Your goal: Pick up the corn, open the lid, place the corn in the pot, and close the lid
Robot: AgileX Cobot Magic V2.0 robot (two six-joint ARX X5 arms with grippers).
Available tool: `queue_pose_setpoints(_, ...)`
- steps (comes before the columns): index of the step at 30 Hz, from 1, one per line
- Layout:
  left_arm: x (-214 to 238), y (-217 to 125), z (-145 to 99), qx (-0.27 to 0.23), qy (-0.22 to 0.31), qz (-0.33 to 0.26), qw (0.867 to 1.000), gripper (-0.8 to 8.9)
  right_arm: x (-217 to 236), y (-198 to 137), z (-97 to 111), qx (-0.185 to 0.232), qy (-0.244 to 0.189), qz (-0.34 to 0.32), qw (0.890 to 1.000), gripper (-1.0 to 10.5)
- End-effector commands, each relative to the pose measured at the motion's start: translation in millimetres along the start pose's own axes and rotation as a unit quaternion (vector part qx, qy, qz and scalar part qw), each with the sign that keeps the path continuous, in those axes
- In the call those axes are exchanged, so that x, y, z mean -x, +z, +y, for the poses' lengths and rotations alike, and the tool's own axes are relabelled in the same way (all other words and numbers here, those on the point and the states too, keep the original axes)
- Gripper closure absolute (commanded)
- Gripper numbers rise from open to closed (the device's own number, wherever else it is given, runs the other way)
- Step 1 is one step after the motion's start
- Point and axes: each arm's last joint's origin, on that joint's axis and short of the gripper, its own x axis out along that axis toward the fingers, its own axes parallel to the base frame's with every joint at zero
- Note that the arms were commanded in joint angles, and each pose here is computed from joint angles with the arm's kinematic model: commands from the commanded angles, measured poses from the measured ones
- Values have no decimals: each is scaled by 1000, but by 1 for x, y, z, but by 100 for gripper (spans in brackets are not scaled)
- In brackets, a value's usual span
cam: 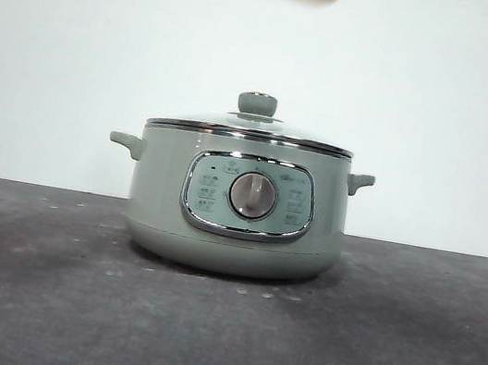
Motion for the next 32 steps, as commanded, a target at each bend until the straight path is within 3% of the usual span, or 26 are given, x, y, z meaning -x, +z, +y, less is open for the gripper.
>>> queue_pose_setpoints(1,-15,12,1,-15,-20,-4,1000,186,37,-9,-13,-3,-42,-40,998,956)
queue_pose_setpoints(5,-55,34,-1,-31,-57,18,998,186,85,-31,-32,-19,-93,-77,993,956)
queue_pose_setpoints(13,-137,67,-21,-113,-55,46,991,187,127,-66,-52,-61,-154,-91,982,956)
queue_pose_setpoints(20,-217,71,-37,-167,-45,75,982,187,144,-86,-61,-83,-172,-83,978,956)
queue_pose_setpoints(32,-300,50,-33,-168,-44,107,979,187,151,-96,-65,-95,-180,-80,976,956)
